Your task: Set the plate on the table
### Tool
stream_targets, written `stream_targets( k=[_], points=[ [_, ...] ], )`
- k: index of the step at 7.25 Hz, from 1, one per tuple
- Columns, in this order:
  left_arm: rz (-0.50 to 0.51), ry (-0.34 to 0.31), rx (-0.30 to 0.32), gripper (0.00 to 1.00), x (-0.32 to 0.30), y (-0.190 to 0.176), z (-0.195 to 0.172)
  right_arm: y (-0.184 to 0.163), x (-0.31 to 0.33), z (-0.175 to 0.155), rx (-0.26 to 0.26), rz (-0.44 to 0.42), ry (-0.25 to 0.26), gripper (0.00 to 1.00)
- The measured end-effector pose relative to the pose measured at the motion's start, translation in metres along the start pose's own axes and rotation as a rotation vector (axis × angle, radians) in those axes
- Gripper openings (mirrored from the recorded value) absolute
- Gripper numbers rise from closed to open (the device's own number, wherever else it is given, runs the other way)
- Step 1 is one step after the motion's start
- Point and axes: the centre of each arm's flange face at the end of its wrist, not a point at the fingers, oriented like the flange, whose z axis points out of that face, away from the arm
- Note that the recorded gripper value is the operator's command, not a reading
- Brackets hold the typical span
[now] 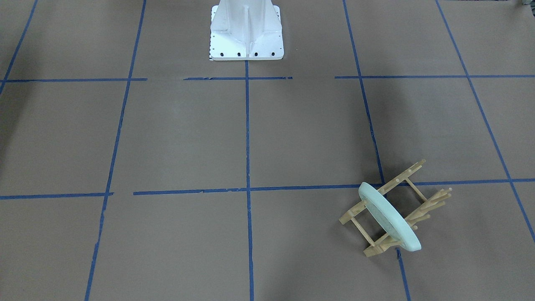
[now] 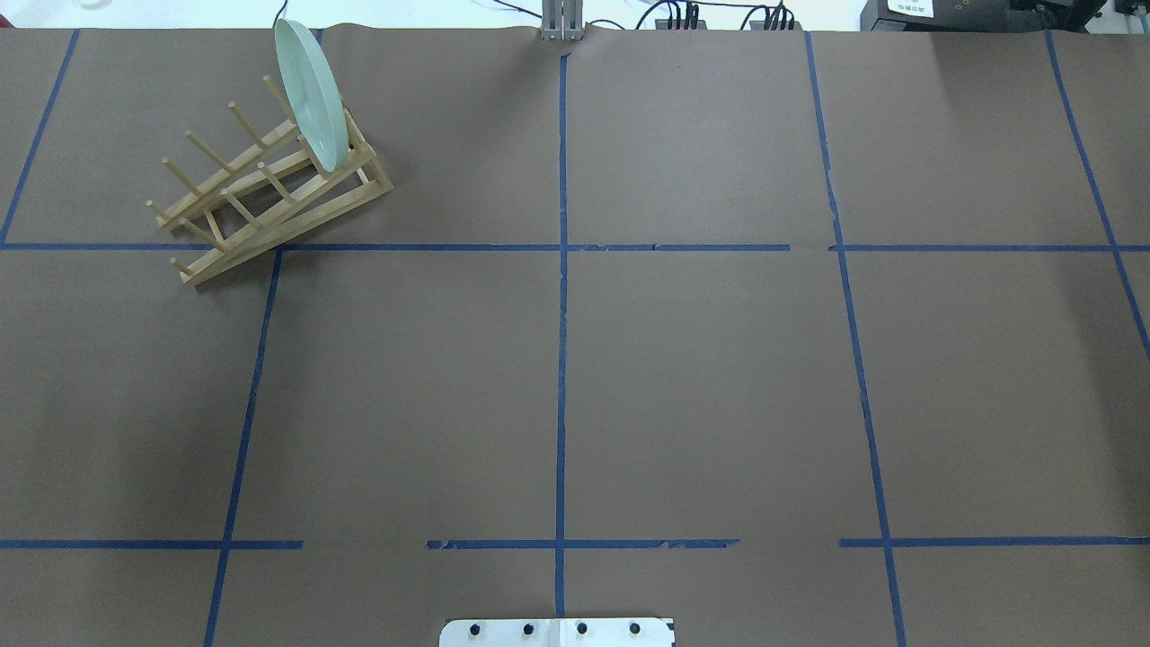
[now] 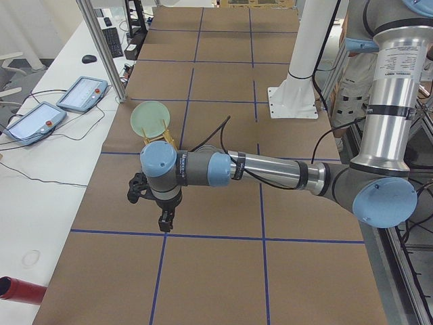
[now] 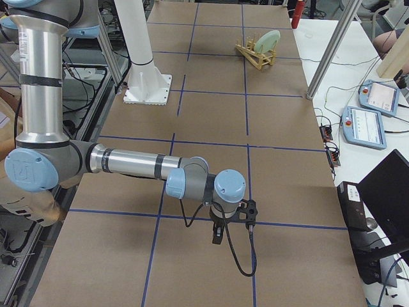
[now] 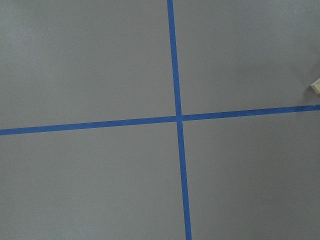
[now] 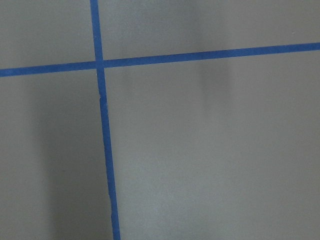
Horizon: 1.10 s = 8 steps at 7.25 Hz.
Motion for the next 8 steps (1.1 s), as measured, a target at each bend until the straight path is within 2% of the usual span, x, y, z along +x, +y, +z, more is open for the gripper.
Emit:
stream_targets(
  k=[2, 3, 4, 5, 6, 8],
  points=[
    [0.008, 0.003, -0.065, 1.00, 0.006, -0.002, 0.032, 0.000, 0.000, 0.000, 0.000, -0.001, 0.000, 1.00],
    [0.014, -0.043, -0.097, 1.00, 0.007, -0.003, 0.045, 0.000, 0.000, 0.000, 0.000, -0.001, 0.000, 1.00],
    [0.032, -0.134, -0.109, 1.00, 0.005, -0.008, 0.048, 0.000, 0.000, 0.000, 0.000, -0.001, 0.000, 1.00],
    [0.064, -0.212, -0.091, 1.00, 0.007, -0.014, 0.044, 0.000, 0.000, 0.000, 0.000, -0.001, 0.000, 1.00],
    [0.061, -0.194, -0.051, 1.00, 0.017, -0.020, 0.040, 0.000, 0.000, 0.000, 0.000, -0.001, 0.000, 1.00],
    [-0.104, 0.042, 0.066, 1.00, 0.080, -0.047, 0.025, 0.000, 0.000, 0.000, 0.000, 0.000, 0.000, 1.00]
  ],
)
